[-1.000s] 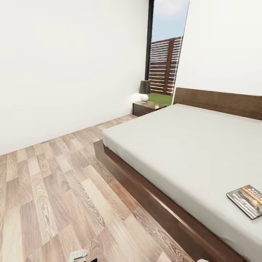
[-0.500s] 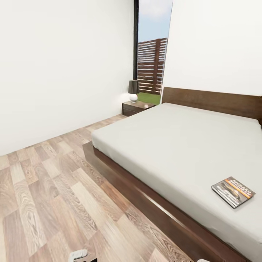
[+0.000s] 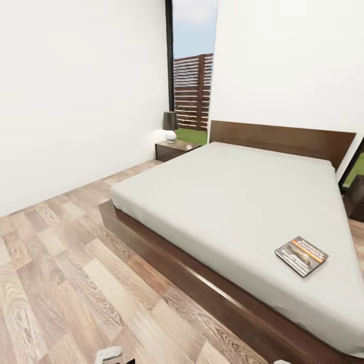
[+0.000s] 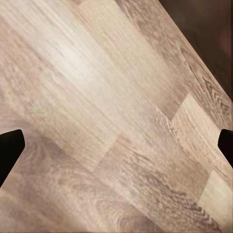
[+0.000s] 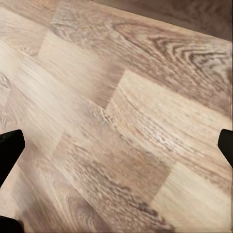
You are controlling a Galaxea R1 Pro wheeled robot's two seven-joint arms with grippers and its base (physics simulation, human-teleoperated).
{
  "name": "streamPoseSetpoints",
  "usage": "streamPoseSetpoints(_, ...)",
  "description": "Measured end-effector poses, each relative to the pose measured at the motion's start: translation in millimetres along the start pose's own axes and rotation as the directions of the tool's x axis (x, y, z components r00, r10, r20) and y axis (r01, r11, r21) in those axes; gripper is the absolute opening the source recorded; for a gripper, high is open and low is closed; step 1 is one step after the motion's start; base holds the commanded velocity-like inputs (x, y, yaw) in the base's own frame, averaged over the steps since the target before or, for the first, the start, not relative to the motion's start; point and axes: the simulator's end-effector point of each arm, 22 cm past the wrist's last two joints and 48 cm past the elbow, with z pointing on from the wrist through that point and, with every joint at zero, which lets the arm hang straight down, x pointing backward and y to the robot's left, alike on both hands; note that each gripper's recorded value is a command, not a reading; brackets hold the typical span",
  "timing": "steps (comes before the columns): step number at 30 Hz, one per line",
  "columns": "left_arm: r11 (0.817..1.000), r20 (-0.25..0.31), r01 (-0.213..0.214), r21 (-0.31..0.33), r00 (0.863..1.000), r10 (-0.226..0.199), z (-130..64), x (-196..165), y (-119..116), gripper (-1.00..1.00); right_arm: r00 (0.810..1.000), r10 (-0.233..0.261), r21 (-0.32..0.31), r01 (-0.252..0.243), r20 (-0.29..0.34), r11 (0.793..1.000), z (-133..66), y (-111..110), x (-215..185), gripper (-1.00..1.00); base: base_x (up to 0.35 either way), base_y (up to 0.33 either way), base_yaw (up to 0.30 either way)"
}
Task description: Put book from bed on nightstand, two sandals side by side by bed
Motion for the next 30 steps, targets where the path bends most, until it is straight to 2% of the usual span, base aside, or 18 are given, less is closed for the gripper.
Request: streamPoseSetpoints(30, 1.000, -0.001, 0.001, 0.001, 1.000, -0.001, 0.3, 0.7, -1.0, 1.00, 1.000, 0.000, 0.000, 0.000, 0.000, 1.000, -0.1, -0.1, 0.2, 1.00, 0.000, 0.000, -0.199)
